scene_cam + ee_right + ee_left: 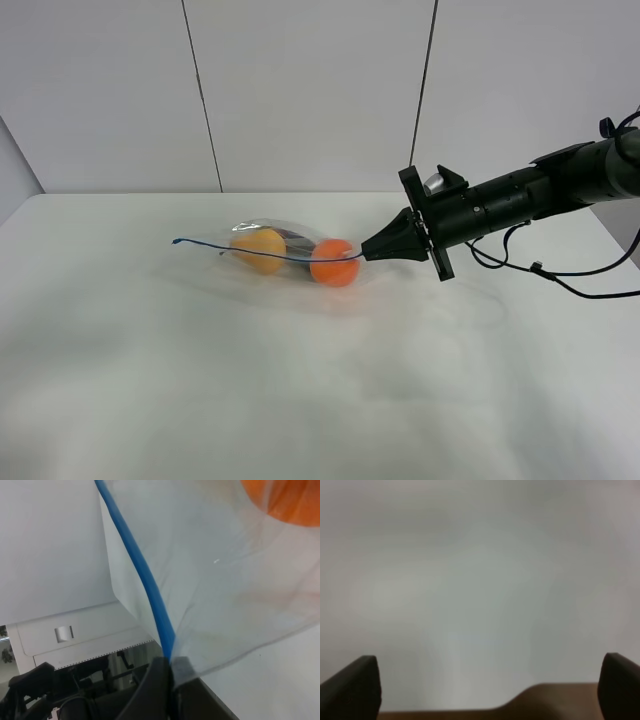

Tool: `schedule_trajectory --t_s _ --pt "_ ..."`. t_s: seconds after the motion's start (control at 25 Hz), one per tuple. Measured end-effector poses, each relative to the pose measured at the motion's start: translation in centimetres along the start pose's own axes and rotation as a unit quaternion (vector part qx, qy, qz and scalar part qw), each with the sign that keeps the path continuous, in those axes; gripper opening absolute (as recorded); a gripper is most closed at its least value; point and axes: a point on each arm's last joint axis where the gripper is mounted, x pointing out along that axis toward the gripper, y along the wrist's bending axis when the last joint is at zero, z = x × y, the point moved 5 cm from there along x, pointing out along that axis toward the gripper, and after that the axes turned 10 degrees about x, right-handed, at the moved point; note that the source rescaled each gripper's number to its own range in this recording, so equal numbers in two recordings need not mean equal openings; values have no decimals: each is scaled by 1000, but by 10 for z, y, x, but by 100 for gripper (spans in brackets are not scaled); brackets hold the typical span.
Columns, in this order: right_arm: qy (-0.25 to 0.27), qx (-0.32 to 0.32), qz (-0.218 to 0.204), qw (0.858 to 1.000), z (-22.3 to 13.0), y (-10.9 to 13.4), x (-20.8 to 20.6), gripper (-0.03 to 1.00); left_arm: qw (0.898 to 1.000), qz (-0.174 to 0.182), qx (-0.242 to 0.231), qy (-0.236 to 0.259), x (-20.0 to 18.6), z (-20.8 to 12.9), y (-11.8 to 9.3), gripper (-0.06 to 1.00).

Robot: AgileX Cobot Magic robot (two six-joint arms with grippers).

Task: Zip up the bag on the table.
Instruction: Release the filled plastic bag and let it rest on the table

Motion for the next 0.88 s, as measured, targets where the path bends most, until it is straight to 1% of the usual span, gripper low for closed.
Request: schedule_trajectory --t_s 0.2,0.4,0.48,0.56,0.64,0.68,0.76,0.84,0.88 --pt "1 -1 -1 1000 0 0 0 0 999 7 4 -54 -14 -3 -2 100" --pt "1 -2 -3 1000 0 -1 0 0 992 16 9 -125 -33 -10 -4 100" --pt "3 -3 -6 1000 -1 -2 0 1 991 17 10 -133 -35 -12 -4 100" --pt "5 -5 -12 1000 -1 -3 0 5 991 18 10 -134 -35 -12 -4 100" --pt "9 -7 -17 1000 -2 -5 0 17 991 17 10 -134 -35 -12 -4 100" --pt "10 -7 -20 1000 -3 -6 0 27 991 17 10 -134 -35 -12 -4 100" --pt "13 -6 -27 1000 -4 -8 0 55 991 17 10 -134 -35 -12 -4 100" --pt "16 -7 -33 999 -4 -9 0 79 991 17 10 -134 -35 -12 -4 100" --pt "18 -9 -39 999 -5 -11 0 86 991 17 10 -134 -35 -12 -4 100"
